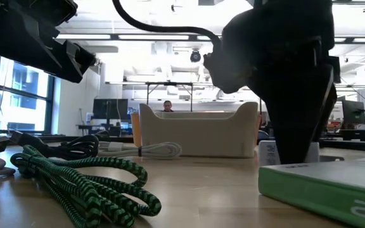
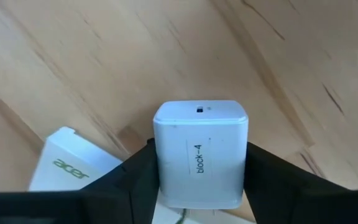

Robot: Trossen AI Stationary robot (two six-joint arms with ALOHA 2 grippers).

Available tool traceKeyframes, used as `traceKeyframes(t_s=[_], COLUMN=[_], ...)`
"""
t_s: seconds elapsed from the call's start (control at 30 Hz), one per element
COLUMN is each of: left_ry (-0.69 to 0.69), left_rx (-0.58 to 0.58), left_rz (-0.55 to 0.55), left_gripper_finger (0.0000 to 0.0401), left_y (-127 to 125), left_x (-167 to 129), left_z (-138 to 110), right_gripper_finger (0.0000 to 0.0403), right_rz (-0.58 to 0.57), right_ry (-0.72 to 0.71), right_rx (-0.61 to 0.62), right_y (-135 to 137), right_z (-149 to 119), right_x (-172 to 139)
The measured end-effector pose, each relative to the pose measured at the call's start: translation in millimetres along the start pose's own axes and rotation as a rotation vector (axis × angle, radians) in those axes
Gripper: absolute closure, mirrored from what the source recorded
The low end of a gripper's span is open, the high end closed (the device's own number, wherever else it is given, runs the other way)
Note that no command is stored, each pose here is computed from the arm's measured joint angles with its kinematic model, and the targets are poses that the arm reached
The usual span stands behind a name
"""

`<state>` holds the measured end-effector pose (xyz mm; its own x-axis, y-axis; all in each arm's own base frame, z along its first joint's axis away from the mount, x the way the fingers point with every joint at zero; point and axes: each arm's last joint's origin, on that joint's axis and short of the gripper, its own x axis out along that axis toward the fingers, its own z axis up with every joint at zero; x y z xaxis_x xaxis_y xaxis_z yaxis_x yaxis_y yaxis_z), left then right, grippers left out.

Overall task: Pick and place items into bin
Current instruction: Put the white charger adapter into the orange bin

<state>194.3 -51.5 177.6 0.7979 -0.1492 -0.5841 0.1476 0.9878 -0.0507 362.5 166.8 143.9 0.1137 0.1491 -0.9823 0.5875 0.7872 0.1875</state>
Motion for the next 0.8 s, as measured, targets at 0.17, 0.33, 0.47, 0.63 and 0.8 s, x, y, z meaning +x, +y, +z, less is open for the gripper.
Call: traceKeyframes(t_s=[0.17, 0.33, 0.47, 0.63, 0.8], left_ry=[0.000, 0.000, 0.000, 0.001, 0.001], left_rx=[0.000, 0.000, 0.000, -0.001, -0.001], left_rz=[0.000, 0.000, 0.000, -0.007, -0.009], left_gripper_finger=[0.0251, 0.0251, 0.0251, 0.0251, 0.0251], left_y=[0.0, 0.0, 0.0, -0.2, -0.3], left_x=[0.0, 0.0, 0.0, 0.0, 0.0], left_z=[0.0, 0.0, 0.0, 0.0, 0.0], right_gripper_finger=[0.0212, 0.0223, 0.0213, 0.0213, 0.0222], right_rz=[0.032, 0.075, 0.114, 0.169, 0.212], right_ry=[-0.017, -0.025, -0.045, -0.078, -0.105], right_rx=[-0.003, -0.015, -0.028, -0.040, -0.045], right_y=[3.1, 6.8, 10.5, 14.9, 17.6], right_z=[1.7, 3.2, 5.1, 9.8, 14.8], right_x=[0.0, -0.2, -0.6, -1.7, -3.1])
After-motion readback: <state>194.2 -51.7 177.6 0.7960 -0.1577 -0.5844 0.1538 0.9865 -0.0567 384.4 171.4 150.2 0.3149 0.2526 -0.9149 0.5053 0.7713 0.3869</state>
